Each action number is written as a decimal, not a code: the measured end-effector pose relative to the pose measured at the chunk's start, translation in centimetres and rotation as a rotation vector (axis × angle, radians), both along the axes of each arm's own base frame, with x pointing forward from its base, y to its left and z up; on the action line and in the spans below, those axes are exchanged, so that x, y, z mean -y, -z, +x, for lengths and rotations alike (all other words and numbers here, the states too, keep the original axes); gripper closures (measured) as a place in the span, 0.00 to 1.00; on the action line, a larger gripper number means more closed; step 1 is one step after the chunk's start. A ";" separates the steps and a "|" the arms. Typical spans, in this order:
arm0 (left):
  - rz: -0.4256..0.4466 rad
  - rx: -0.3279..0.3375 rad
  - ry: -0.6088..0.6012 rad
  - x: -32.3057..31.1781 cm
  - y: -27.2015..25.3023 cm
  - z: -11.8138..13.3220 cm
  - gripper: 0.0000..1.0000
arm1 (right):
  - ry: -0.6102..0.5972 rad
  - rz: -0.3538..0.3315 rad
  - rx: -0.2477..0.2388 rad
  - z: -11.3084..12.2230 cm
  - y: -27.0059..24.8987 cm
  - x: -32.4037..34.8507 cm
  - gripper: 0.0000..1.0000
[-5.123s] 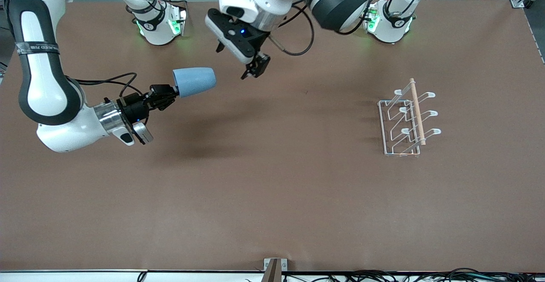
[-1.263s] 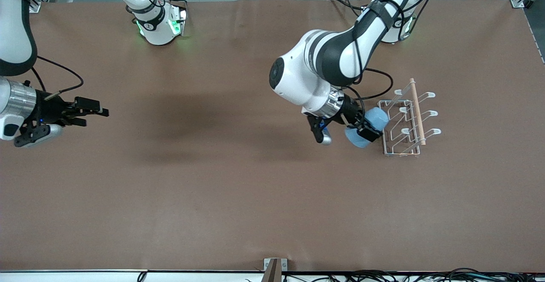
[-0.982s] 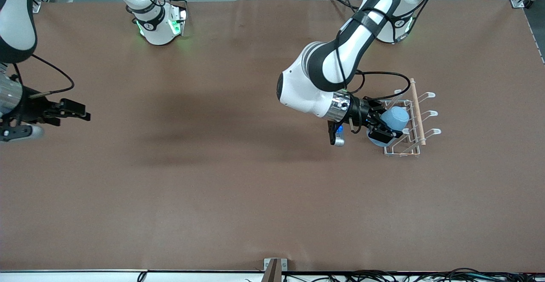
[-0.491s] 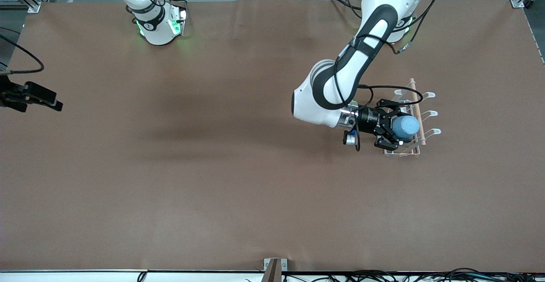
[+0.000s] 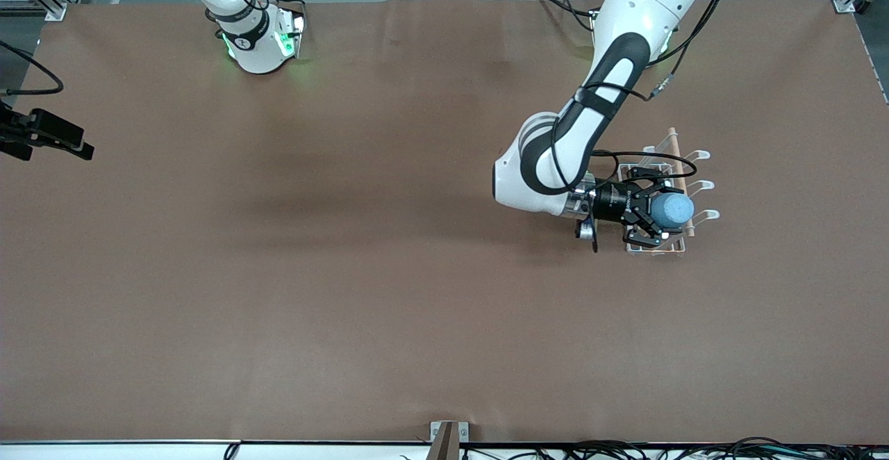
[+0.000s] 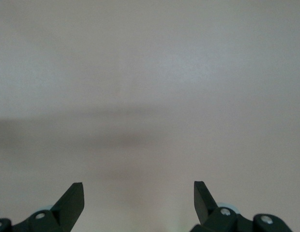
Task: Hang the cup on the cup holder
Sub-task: 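Carry the cup with the left gripper onto a holder hook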
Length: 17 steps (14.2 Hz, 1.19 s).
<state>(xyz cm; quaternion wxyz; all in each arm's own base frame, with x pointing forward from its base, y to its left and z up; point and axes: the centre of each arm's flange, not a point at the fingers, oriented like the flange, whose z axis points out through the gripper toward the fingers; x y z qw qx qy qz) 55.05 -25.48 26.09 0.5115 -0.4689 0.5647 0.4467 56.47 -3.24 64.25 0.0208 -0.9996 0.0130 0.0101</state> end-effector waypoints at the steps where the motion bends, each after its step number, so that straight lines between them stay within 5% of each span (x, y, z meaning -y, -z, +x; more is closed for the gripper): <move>1: 0.003 0.042 -0.004 -0.4 0.7 -0.4 0.21 | 0.001 -0.003 0.016 -0.7 0.1 0.0 0.00; 5: 0.011 0.123 -0.002 -0.8 2.9 -1.8 0.21 | -0.019 -0.045 0.029 -2.8 0.3 -1.1 0.00; 15: 0.007 0.221 -0.007 -0.9 6.4 -2.6 0.21 | 0.040 -0.047 0.037 -2.5 0.7 0.4 0.00; 17: -0.009 0.224 -0.016 -0.8 6.5 -2.7 0.05 | 0.043 -0.047 0.031 -2.2 1.1 0.5 0.00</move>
